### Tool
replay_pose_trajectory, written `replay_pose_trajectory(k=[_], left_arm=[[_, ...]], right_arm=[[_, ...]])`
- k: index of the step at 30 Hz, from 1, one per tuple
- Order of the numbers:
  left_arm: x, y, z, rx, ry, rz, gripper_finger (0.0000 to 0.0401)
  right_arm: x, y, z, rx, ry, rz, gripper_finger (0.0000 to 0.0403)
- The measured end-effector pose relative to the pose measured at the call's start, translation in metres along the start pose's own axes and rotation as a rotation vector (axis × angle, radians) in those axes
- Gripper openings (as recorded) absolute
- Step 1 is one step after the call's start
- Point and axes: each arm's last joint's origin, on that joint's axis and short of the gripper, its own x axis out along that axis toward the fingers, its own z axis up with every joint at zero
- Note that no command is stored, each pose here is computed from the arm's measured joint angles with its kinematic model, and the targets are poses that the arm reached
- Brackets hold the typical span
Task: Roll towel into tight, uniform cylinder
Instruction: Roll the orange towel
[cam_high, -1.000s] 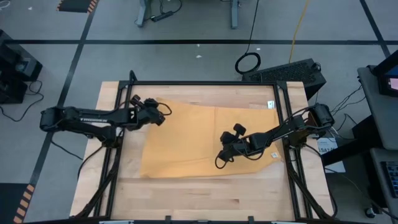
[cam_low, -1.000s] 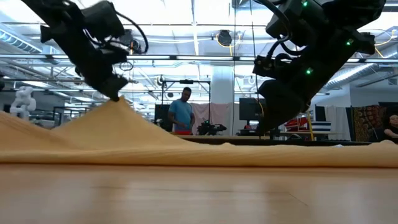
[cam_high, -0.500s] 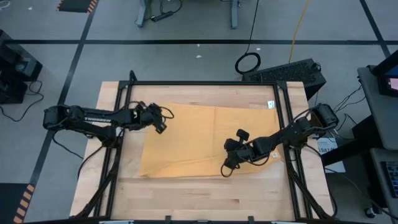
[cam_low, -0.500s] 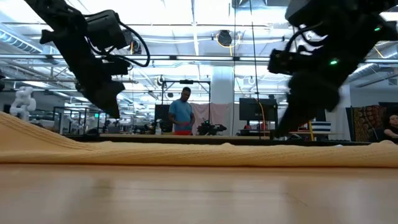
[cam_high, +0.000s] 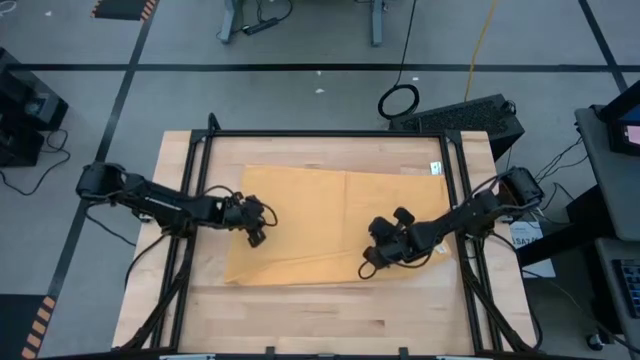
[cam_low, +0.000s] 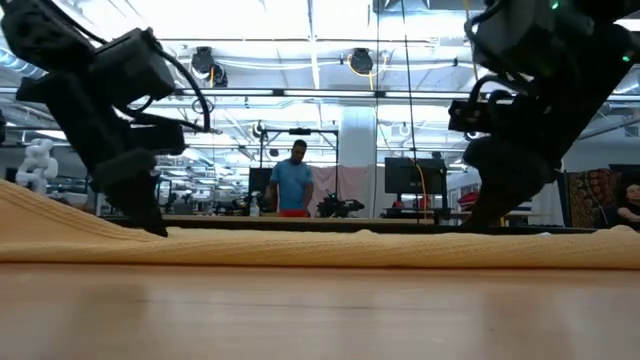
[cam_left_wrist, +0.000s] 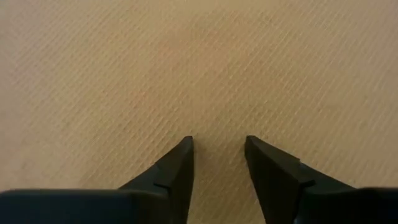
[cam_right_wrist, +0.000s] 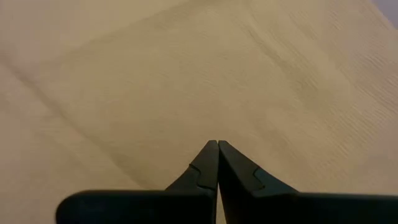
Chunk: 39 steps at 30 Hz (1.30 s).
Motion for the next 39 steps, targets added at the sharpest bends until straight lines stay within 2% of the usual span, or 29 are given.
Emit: replay_pose_trajectory(k=[4,9,14,18,21,27,30,33,35,39], left_arm=[[0.0,0.0,-0.014,-0.059,0.082,0.047,0.0124],[-0.004,-0.004,-0.023,-0.074,0.119,0.085,0.0101],[-0.014,-0.013,-0.025,-0.031,0.16,0.034,0.0087],[-0.029,-0.02,-0.018,0.014,0.188,-0.01,0.0082],[-0.04,-0.028,-0.006,0.066,0.118,-0.062,0.0081],[-0.042,-0.048,0.021,0.151,-0.193,-0.161,0.0081],[-0.036,-0.062,0.033,0.195,-0.33,-0.234,0.0081],[-0.024,-0.073,0.036,0.253,-0.364,-0.288,0.0081],[-0.013,-0.076,0.033,0.282,-0.343,-0.276,0.0081],[0.012,-0.078,0.021,0.294,-0.239,-0.235,0.0081]], right_arm=[[0.003,-0.003,0.003,0.028,0.003,-0.008,0.0],[0.002,0.002,0.003,0.06,0.042,0.054,0.0],[-0.011,0.012,-0.001,0.063,0.032,0.113,0.0],[-0.038,0.013,0.002,0.059,0.059,0.132,0.0],[-0.057,0.004,0.001,0.051,0.142,0.058,0.0],[-0.079,-0.027,-0.002,0.055,0.303,-0.225,0.0],[-0.082,-0.035,-0.005,-0.013,0.428,-0.273,0.0],[-0.085,-0.038,-0.007,-0.106,0.484,-0.279,0.0],[-0.085,-0.039,-0.006,-0.138,0.489,-0.274,0.0],[-0.079,-0.043,0.0,-0.086,0.534,-0.275,0.0009]])
